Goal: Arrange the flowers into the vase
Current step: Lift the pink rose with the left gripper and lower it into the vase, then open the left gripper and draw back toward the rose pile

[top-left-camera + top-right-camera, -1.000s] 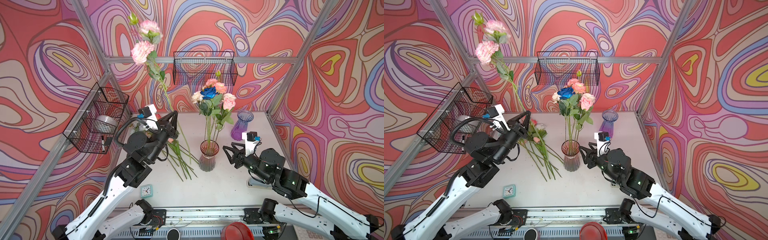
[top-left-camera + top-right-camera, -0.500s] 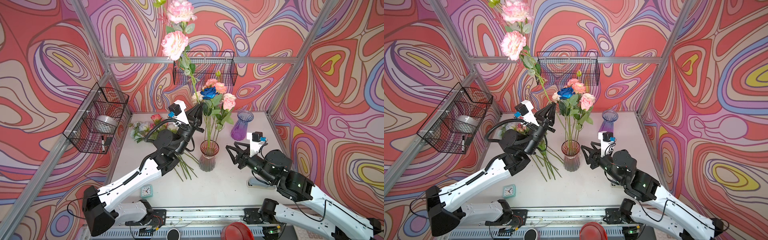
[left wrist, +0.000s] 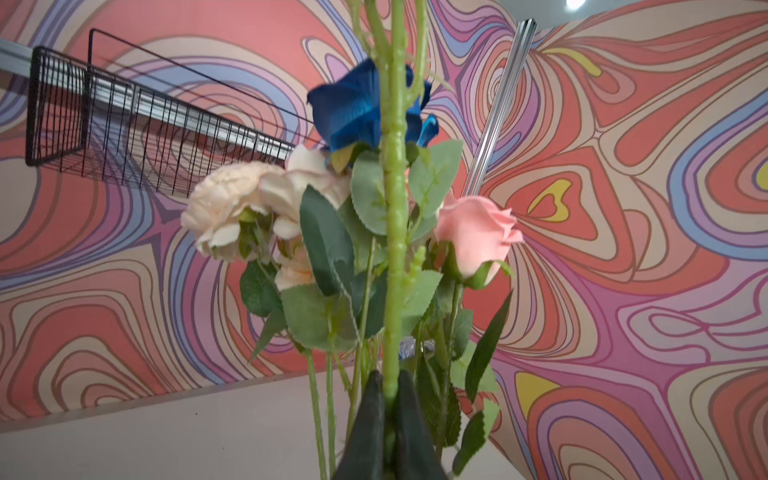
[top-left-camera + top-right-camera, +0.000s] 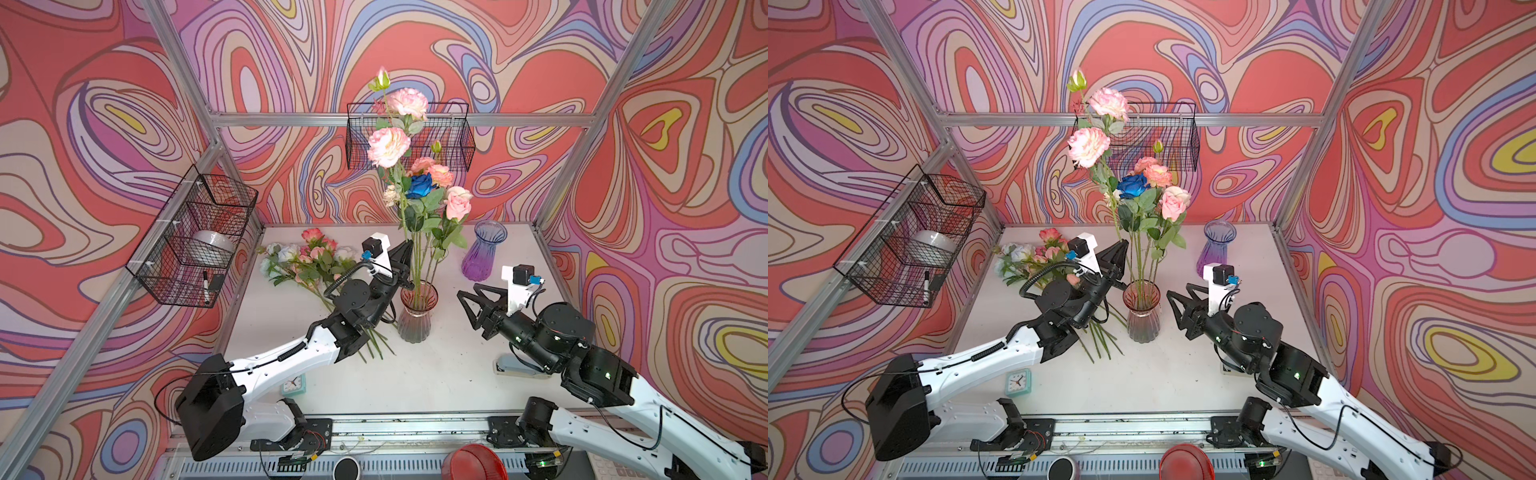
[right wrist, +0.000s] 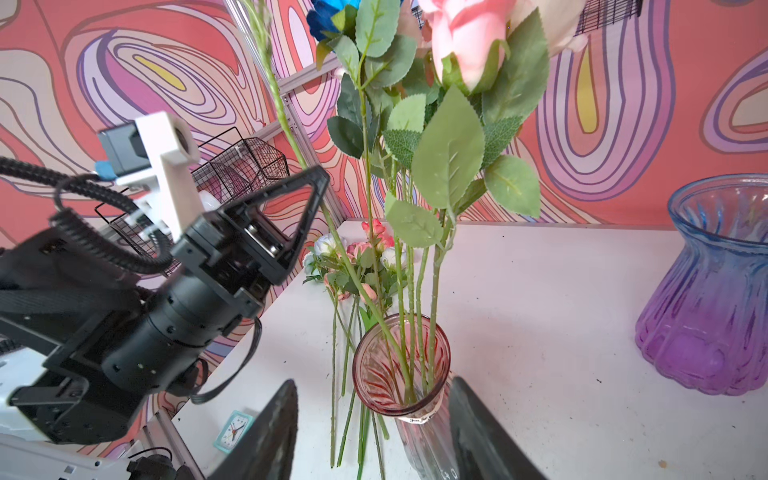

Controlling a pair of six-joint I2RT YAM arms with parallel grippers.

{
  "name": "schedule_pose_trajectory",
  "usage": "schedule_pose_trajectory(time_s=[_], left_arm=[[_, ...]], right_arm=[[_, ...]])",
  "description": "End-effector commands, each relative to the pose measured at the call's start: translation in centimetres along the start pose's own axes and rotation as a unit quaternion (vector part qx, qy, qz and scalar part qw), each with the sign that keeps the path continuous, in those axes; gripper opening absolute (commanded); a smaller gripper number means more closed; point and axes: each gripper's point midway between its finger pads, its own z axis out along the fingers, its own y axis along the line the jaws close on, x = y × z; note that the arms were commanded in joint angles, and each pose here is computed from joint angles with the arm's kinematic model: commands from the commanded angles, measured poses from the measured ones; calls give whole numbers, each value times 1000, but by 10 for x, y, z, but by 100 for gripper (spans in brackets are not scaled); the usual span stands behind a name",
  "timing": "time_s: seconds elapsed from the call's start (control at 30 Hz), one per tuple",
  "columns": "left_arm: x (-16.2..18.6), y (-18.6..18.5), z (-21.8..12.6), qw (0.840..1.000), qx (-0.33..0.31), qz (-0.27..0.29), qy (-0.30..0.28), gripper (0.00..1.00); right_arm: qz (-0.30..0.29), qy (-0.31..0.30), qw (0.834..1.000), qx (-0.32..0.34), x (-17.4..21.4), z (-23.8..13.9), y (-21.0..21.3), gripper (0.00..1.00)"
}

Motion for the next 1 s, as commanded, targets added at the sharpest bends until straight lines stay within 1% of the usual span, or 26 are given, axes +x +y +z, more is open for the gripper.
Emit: schedule_pose_trajectory(time_s=[0.0,0.07,0.23,0.33,0.53,0.63,0.77,0.87,0.93,0.97], left_arm=[[-4,4,-5,1000,-13,-12,-14,1],[6,6,-7,1000,-16,-11,6,3],[29,12,-13,998,-31,2,60,3],[39,14,-17,995,-34,7,92,0],[62,19,-26,990,-36,9,138,0],[72,23,-30,988,-41,6,150,0],[83,18,-31,985,-25,4,173,2],[90,17,-32,982,-24,1,189,7],[91,18,-34,981,-27,-2,190,15],[89,19,-35,982,-28,-5,187,23]], right_arm=[[-2,0,1000,4,-1,0,-1,59],[-2,1,1000,3,0,2,-1,59],[-2,2,1000,3,0,3,0,59],[-2,4,1000,4,1,5,0,59],[-1,8,1000,2,3,7,1,59],[0,8,1000,-1,3,7,2,60],[0,9,1000,0,3,8,2,59],[0,9,1000,-1,1,7,3,60],[2,8,1000,-3,1,6,4,59],[3,8,1000,-4,1,6,3,60]])
